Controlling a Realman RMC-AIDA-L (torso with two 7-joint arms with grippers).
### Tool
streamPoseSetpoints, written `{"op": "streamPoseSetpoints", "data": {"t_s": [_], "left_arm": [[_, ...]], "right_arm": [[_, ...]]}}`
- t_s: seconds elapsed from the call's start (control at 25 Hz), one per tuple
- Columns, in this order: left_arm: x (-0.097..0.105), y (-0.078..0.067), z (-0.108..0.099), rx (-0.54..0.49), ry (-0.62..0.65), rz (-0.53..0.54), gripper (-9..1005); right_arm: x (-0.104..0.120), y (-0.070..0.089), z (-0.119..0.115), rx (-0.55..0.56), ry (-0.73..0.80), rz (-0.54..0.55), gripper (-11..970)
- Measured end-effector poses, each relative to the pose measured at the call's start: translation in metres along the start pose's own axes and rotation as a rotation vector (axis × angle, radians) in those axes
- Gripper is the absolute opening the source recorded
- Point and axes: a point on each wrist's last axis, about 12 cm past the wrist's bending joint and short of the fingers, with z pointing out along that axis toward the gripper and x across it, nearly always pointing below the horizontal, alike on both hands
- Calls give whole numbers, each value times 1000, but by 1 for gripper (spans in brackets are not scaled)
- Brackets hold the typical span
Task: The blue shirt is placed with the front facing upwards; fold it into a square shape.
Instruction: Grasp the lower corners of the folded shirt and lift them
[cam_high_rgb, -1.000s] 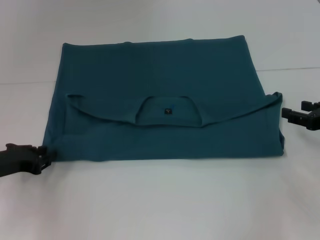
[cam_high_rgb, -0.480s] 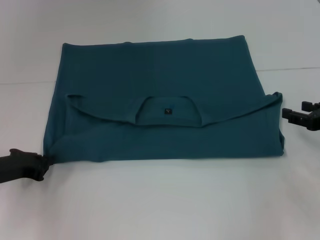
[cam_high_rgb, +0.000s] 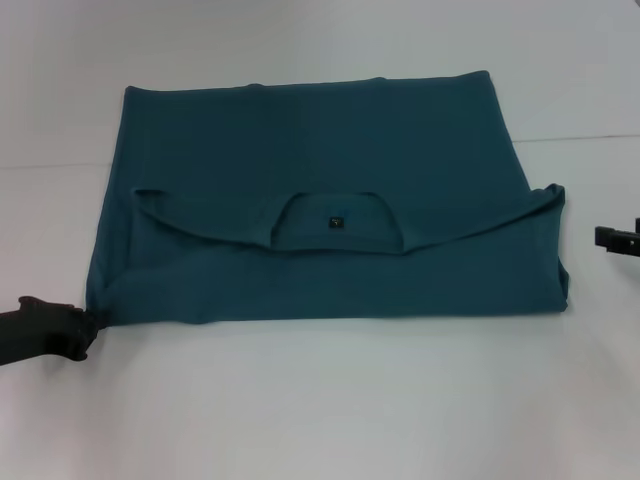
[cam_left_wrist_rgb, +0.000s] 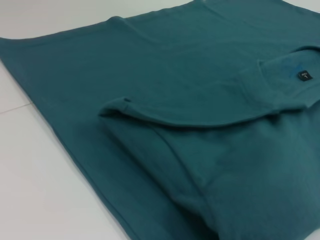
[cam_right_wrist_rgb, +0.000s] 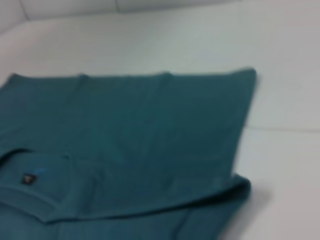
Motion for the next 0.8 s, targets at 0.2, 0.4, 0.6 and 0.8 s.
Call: {"op": "streamPoseSetpoints", "data": {"t_s": [0.2,0.4,0.6,0.8], "left_arm": [[-1,0,0,0,-4,2,10],[-2,0,-1,2,-6,4,10],[-1,-1,0,7,-5,6,10],[1,-3,1,12,1,7,10]], "right_arm": [[-20,-3,-5,-10,138,56,729],[-33,1,-10,-61,269,91,727],[-37,9,-8,-108,312,98,725],[-33,16,1,-145,340,116,724]]}}
